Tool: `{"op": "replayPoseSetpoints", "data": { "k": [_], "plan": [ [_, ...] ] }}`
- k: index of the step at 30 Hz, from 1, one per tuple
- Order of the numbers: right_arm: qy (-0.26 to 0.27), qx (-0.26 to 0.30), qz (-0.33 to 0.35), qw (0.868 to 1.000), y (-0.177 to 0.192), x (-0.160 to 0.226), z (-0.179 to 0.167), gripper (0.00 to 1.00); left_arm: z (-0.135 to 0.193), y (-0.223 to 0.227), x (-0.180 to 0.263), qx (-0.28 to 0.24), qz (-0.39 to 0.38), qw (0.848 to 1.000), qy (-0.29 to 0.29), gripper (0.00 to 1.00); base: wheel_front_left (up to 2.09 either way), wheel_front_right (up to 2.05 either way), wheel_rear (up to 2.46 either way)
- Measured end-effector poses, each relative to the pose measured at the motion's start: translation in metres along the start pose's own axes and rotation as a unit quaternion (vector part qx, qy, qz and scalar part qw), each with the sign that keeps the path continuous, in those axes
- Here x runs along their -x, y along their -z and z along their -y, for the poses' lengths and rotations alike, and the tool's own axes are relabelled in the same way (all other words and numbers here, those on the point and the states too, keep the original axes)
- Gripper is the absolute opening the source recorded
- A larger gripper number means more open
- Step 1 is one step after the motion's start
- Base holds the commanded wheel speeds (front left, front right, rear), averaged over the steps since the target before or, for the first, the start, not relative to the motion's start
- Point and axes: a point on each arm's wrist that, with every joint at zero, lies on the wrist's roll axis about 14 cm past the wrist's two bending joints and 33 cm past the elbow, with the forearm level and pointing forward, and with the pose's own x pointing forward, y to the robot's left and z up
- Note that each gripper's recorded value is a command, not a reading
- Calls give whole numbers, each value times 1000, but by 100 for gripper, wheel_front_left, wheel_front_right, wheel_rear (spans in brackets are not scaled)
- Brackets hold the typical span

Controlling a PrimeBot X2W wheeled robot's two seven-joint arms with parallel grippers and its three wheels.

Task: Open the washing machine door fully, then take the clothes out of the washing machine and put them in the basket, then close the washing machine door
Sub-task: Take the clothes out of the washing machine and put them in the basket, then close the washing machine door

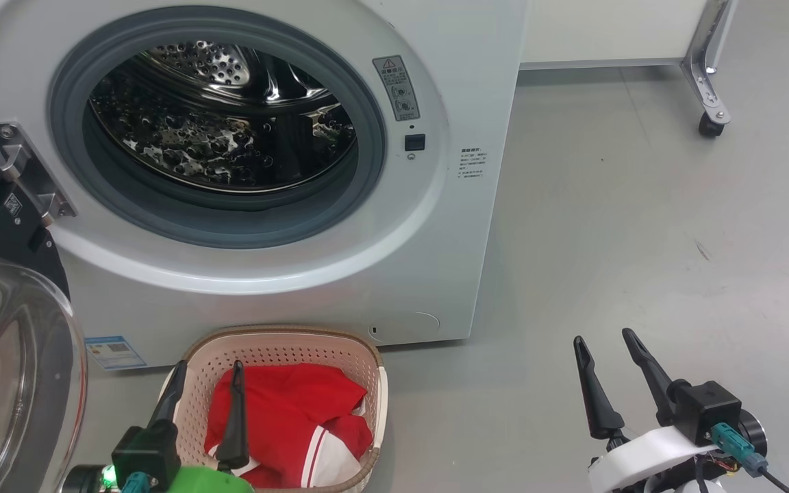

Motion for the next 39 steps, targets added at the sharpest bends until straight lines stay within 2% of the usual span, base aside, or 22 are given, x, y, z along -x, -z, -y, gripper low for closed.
{"op": "replayPoseSetpoints", "data": {
  "k": [23,39],
  "plan": [
    [3,0,-2,1000,2,4,-1,100,6,-4,7,-3,-5,1000,7,100,-3,3,0],
    [4,-2,-1,1000,1,5,0,100,8,-9,8,-8,-4,1000,9,100,-56,56,0]
  ]
}}
